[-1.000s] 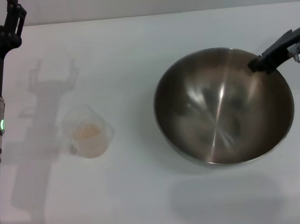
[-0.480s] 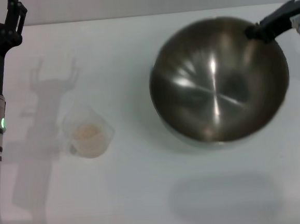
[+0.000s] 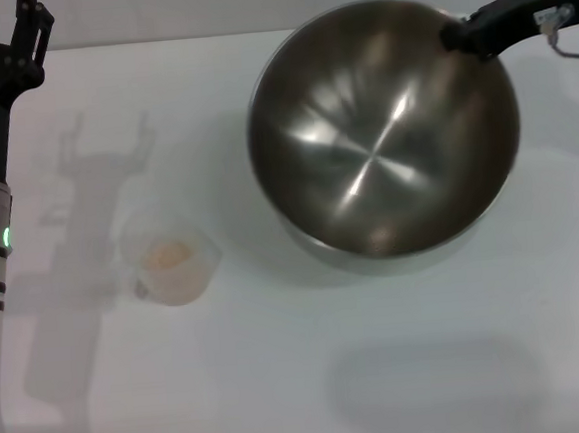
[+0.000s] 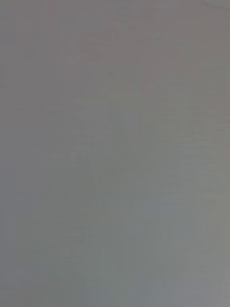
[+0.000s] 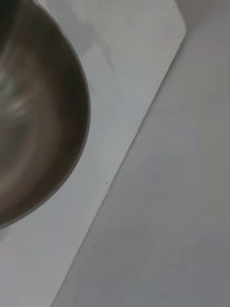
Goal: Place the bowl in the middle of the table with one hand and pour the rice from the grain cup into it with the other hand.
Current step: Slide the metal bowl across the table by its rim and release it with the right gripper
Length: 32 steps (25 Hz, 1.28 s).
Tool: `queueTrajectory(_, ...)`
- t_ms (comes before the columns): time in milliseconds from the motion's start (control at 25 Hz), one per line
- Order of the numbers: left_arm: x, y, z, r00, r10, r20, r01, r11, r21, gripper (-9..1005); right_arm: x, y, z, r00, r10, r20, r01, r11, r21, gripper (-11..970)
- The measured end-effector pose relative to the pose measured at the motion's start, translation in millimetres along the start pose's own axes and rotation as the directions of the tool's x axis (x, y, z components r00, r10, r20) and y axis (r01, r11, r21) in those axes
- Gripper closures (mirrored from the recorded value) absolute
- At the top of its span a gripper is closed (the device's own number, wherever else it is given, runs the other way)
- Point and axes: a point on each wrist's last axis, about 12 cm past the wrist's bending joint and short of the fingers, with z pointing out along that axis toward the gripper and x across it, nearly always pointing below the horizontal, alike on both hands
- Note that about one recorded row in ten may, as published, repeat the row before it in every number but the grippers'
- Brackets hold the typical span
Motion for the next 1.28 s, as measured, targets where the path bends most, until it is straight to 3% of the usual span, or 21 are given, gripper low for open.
queueTrajectory(400, 0.3, 0.1, -0.9, 1.000, 0.000, -0.002, 0.000, 1.000, -0.001, 156, 13.1, 4.7, 25.4, 0.996, 0.069, -0.058, -0.074, 0.993, -0.090, 937)
queueTrajectory(1280, 0.7, -2.7, -2.0, 1.000, -0.003, -0.006, 0.003, 1.000, 0.015, 155, 31.2, -4.1, 34.2, 0.986, 0.117, -0.120, -0.122, 0.992, -0.033, 864)
